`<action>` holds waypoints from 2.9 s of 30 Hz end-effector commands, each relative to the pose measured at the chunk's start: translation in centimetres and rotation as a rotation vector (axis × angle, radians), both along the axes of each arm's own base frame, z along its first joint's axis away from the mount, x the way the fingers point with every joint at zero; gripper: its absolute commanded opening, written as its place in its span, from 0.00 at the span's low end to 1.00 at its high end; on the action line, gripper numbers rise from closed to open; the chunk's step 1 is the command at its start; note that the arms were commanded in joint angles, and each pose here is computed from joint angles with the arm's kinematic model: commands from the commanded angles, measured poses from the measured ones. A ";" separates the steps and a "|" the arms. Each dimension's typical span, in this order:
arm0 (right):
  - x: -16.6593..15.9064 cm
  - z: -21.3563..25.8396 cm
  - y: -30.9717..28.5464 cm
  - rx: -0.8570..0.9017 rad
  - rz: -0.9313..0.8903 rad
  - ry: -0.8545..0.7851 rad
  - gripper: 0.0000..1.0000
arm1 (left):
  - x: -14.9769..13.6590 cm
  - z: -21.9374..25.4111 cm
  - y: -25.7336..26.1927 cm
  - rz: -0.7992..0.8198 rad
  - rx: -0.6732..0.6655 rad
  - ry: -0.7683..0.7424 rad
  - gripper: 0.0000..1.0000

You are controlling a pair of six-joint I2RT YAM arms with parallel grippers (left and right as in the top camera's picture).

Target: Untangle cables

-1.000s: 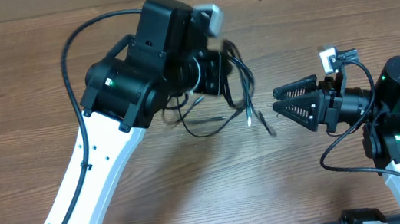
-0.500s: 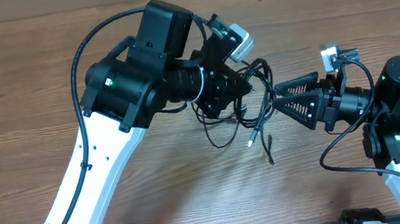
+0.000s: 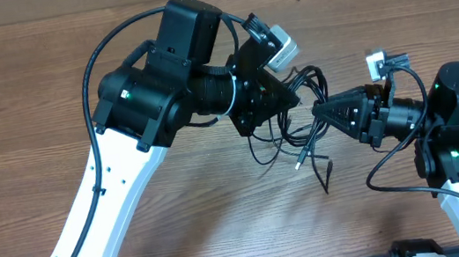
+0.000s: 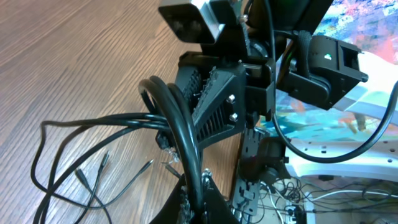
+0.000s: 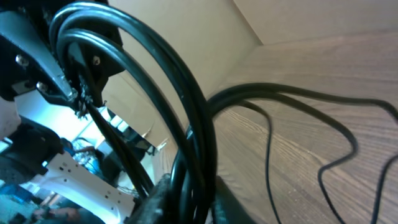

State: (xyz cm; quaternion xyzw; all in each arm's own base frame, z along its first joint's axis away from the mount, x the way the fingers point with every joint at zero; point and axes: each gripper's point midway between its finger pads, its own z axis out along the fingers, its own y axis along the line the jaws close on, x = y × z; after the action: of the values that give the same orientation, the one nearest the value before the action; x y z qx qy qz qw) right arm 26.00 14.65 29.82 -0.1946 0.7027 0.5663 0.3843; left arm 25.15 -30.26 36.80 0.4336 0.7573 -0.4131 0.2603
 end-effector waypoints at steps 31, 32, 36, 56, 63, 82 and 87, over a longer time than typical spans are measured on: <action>0.0 -0.1 -0.1 -0.001 -0.005 0.024 0.45 | 7.3 -1.5 4.3 0.714 0.106 0.213 0.04; 0.2 -0.2 -0.1 -0.003 -0.013 0.024 0.48 | 6.7 -1.3 3.8 0.661 0.095 0.213 0.04; 0.4 -0.3 -0.2 -0.024 -0.027 -0.021 0.55 | 4.3 0.1 1.4 0.430 0.022 0.210 0.04; 1.0 -0.5 -0.5 -0.047 -0.060 -0.049 0.04 | 2.6 1.5 0.0 0.265 -0.049 0.188 0.04; 0.7 -1.1 -0.4 -0.042 -0.051 -0.001 0.04 | 4.1 0.8 0.8 0.376 -0.011 0.181 0.04; -1.3 -0.4 0.3 0.001 0.071 0.000 0.04 | 10.3 -1.8 8.0 1.212 -0.007 0.415 0.04; -1.3 -0.4 0.3 0.003 0.074 0.004 0.04 | 10.4 -1.8 8.2 1.278 -0.046 0.471 0.04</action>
State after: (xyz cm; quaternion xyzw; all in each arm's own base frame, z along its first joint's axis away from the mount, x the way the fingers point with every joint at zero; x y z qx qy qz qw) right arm 25.20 14.85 28.85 -0.2024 0.7050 0.5736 0.3646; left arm 34.24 -23.68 34.06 -0.1275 0.9120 -0.2872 0.2636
